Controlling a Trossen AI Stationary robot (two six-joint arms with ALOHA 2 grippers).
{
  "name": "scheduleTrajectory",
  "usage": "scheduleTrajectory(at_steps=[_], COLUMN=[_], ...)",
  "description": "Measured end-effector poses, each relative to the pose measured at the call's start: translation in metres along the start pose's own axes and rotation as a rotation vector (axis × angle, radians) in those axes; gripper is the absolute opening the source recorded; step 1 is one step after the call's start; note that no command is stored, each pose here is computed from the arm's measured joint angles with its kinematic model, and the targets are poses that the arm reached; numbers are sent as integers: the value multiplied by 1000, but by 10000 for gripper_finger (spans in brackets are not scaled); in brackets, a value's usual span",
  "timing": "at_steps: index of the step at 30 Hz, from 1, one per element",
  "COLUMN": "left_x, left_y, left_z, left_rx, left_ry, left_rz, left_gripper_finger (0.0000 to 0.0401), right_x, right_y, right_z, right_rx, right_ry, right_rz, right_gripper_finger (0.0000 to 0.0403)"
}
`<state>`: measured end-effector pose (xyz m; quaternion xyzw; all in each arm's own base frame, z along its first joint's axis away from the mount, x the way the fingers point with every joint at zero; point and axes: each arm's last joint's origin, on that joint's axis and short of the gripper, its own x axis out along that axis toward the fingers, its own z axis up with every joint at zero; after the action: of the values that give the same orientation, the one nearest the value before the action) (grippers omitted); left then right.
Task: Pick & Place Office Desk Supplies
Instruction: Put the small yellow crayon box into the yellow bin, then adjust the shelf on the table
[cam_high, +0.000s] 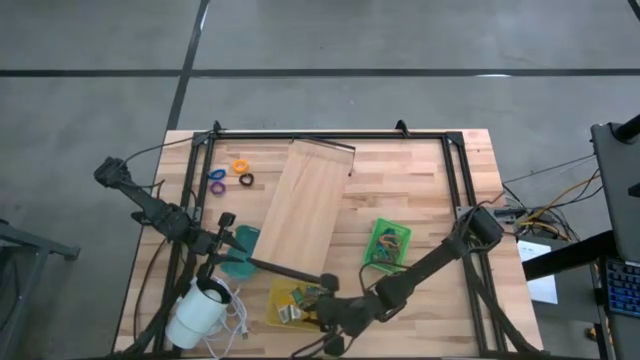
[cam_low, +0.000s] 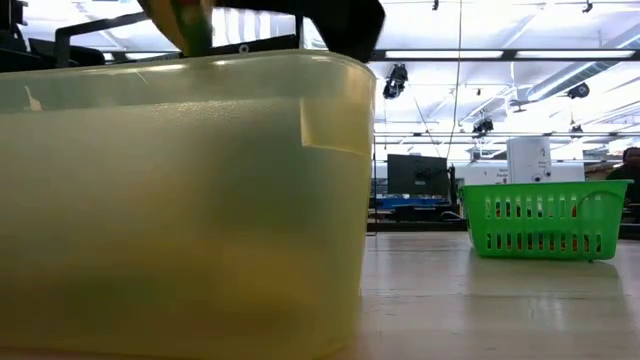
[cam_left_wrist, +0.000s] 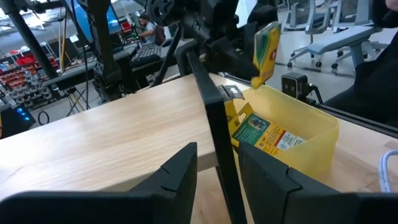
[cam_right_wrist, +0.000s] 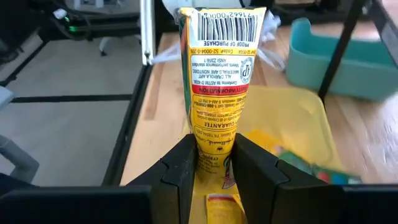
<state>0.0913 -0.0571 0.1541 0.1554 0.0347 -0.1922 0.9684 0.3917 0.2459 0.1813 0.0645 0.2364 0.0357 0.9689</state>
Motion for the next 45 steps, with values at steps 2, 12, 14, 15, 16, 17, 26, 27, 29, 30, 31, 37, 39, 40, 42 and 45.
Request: scheduleTrajectory(at_steps=[2,12,14,15,16,17,26,27,29,30,31,37,39,40,42,45], left_x=[0,0,0,0,0,0,0,0,0,0,0,0,0,0,0,0], left_y=[0,0,0,0,0,0,0,0,0,0,0,0,0,0,0,0], left_z=[0,0,0,0,0,0,0,0,0,0,0,0,0,0,0,0], left_rx=[0,0,0,0,0,0,0,0,0,0,0,0,0,0,0,0], left_ry=[0,0,0,0,0,0,0,0,0,0,0,0,0,0,0,0], left_rz=[0,0,0,0,0,0,0,0,0,0,0,0,0,0,0,0], left_gripper_finger=[120,120,120,120,120,120,120,120,120,120,120,120,120,120,120,120], right_x=[0,-1,-1,-1,-1,-1,-1,-1,-1,-1,-1,-6,-13,-17,-25,-39], right_y=[-1,-3,-3,-3,-3,-3,-5,-5,-5,-5,-5,-5,-3,-2,0,5], right_z=[-3,-15,-16,-16,-17,-18,-22,-22,-22,-22,-22,-17,-10,-7,0,7], right_rx=[28,139,152,165,181,195,245,245,245,245,244,210,184,171,147,87], right_ry=[24,168,180,188,197,205,233,233,233,231,229,207,196,183,153,103], right_rz=[-7,28,46,47,42,38,44,44,43,42,38,27,19,12,-15,-76], right_gripper_finger=[95,95,96,96,96,96,139,147,164,171,177,195,195,194,193,192])
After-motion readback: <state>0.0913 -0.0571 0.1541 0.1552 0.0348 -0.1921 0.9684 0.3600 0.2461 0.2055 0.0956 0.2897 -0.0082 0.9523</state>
